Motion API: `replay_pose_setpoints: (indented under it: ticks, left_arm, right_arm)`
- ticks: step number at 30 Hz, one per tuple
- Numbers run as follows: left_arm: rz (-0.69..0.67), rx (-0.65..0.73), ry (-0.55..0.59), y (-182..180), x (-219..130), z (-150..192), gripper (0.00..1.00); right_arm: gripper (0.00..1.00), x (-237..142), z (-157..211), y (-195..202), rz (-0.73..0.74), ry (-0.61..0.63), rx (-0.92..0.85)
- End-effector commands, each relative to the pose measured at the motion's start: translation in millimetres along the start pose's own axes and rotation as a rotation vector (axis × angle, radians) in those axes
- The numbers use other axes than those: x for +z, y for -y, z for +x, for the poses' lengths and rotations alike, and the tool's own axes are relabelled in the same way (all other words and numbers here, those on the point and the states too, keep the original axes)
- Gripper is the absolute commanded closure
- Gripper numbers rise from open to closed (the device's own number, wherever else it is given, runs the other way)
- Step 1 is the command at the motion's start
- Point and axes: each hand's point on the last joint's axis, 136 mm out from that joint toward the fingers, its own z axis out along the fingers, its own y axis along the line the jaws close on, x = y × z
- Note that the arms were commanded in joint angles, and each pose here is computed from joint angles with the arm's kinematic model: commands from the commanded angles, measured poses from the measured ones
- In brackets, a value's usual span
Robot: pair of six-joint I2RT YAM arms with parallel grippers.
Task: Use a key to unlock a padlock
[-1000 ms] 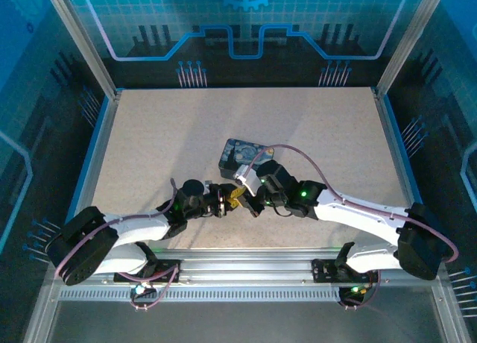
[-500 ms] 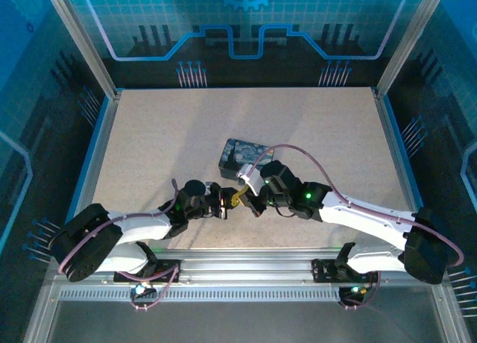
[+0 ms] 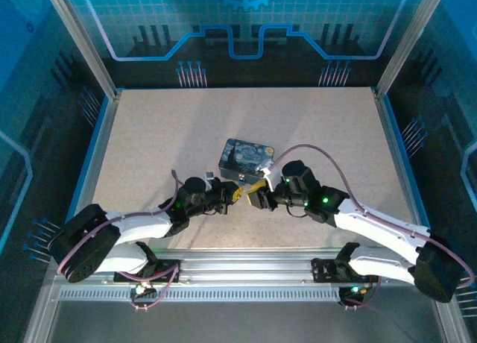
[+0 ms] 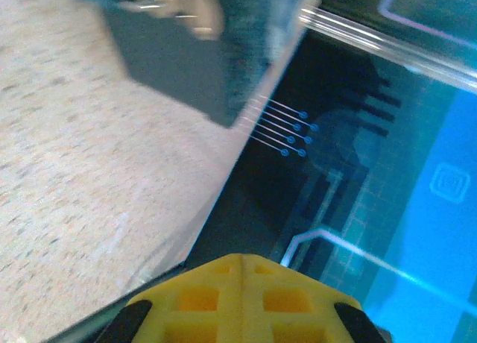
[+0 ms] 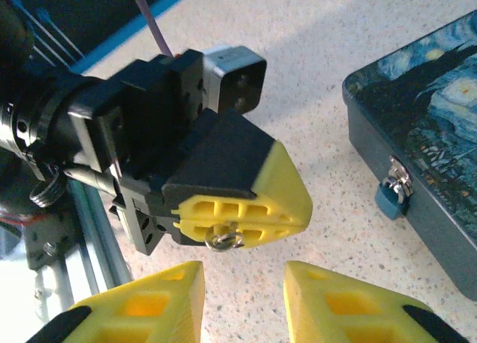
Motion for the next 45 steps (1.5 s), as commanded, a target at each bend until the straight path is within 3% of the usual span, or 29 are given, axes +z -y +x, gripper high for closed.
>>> replay_pose_setpoints:
  ticks: [1,6,11,21,40,45]
  left_arm:
    - [0.133,0.353,0.071,56.1,-12.0,5.6,1.00]
    - [0.224,0.611,0.116,92.7,-28.1,20.9,1.00]
    - [0.298,0.755,0.112,117.2,-33.2,39.3,1.00]
    - [0.314,0.807,0.111,126.9,-27.6,52.3,1.00]
    - [0.306,0.786,0.140,125.2,-27.4,47.4,1.00]
    - [0.302,0.789,0.137,123.9,-27.0,47.5,1.00]
  right_arm:
    - [0.55,-18.9,-27.8,-15.3,-0.161,0.163,0.139]
    - [0.43,-36.5,-43.9,-14.5,-0.233,0.312,0.246]
    - [0.33,-46.5,-58.0,-25.6,-0.322,0.395,0.281]
    - [0.31,-40.9,-62.9,-36.3,-0.355,0.410,0.294]
    - [0.65,-21.8,-60.1,-45.4,-0.384,0.365,0.325]
    - [0.79,-18.3,-60.8,-47.6,-0.391,0.354,0.325]
